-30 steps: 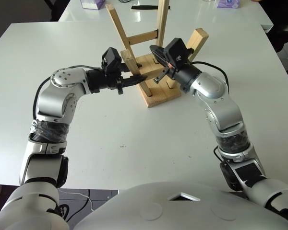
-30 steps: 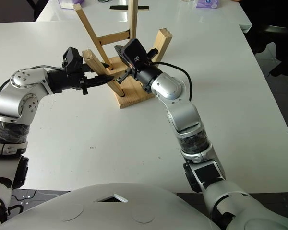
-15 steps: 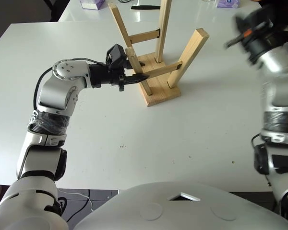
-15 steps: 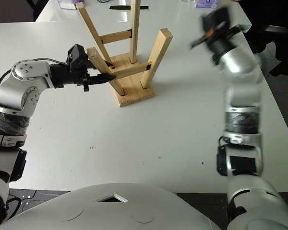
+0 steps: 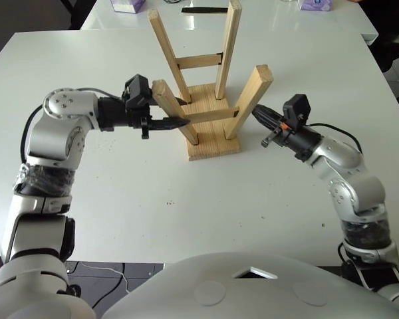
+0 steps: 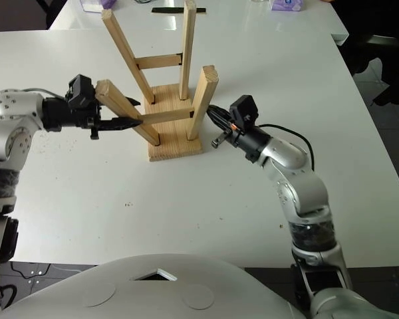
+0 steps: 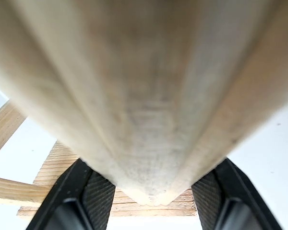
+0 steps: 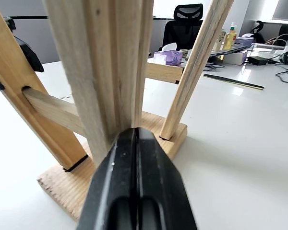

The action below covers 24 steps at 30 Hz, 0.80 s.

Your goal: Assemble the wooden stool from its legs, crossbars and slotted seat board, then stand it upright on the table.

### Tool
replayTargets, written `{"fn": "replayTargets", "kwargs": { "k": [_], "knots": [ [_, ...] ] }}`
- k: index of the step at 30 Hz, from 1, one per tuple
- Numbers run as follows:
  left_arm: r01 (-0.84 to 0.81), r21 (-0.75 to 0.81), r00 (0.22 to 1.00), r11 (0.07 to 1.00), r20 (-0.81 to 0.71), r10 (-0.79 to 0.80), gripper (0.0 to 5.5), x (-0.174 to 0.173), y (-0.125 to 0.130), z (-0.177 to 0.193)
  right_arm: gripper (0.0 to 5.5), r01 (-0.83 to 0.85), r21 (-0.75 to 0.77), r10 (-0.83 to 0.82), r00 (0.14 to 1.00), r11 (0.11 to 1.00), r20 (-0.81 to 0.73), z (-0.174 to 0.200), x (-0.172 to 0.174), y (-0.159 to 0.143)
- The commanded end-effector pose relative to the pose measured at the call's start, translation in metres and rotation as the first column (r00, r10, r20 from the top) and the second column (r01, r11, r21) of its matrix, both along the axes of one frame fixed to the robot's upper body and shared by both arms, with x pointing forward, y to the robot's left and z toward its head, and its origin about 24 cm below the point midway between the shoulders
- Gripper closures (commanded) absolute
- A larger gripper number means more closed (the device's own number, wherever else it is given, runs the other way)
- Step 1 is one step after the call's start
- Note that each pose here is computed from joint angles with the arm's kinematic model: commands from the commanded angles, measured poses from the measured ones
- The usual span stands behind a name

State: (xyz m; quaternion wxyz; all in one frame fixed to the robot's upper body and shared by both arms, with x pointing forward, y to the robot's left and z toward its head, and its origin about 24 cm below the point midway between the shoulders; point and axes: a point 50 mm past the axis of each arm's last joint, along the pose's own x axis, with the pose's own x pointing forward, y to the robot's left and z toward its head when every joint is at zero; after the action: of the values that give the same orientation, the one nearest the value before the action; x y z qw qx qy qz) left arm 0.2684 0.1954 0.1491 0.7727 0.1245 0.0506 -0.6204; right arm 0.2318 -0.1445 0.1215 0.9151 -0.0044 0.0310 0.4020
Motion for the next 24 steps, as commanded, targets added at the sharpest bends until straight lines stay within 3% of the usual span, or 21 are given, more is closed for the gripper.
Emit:
{"fn": "replayTargets", "kwargs": {
  "k": [1, 11, 15, 17, 19, 21, 24],
  "knots": [
    [-0.053, -0.014, 0.998, 0.998, -0.046, 0.053, 3.08, -0.01, 0.0, -0.01, 5.5, -0.073, 0.075, 0.068, 0.995, 0.994, 0.07, 0.027, 0.001, -0.005],
    [-0.207, 0.066, 0.978, 0.976, -0.005, 0.207, 1.48, -0.028, 0.022, 0.004, 5.5, 0.012, 0.078, -0.013, 1.0, 0.997, 0.004, 0.009, 0.008, -0.018],
    [-0.371, 0.171, 0.924, 0.913, -0.028, 0.381, 1.48, -0.049, 0.051, -0.016, 5.5, 0.134, -0.035, -0.134, 0.991, 0.99, -0.011, -0.006, 0.012, -0.032],
    [-0.578, 0.17, 0.808, 0.798, -0.021, 0.589, 1.67, -0.053, 0.067, -0.039, 5.5, 0.241, -0.122, -0.241, 0.97, 0.963, 0.01, -0.018, 0.015, -0.036],
    [-0.774, 0.134, 0.624, 0.619, -0.002, 0.781, 1.94, -0.058, 0.07, -0.059, 5.5, 0.304, -0.159, -0.3, 0.953, 0.939, 0.049, -0.023, 0.01, -0.033],
    [-0.898, 0.063, 0.433, 0.435, -0.052, 0.9, 2.25, -0.062, 0.056, -0.07, 5.5, 0.394, -0.139, -0.387, 0.919, 0.909, 0.075, -0.021, 0.007, -0.028],
    [-0.951, -0.098, 0.308, 0.295, -0.165, 0.937, 2.74, -0.062, 0.014, -0.064, 5.5, 0.473, -0.109, -0.457, 0.878, 0.874, 0.143, -0.009, 0.002, -0.014]
  ]
}}
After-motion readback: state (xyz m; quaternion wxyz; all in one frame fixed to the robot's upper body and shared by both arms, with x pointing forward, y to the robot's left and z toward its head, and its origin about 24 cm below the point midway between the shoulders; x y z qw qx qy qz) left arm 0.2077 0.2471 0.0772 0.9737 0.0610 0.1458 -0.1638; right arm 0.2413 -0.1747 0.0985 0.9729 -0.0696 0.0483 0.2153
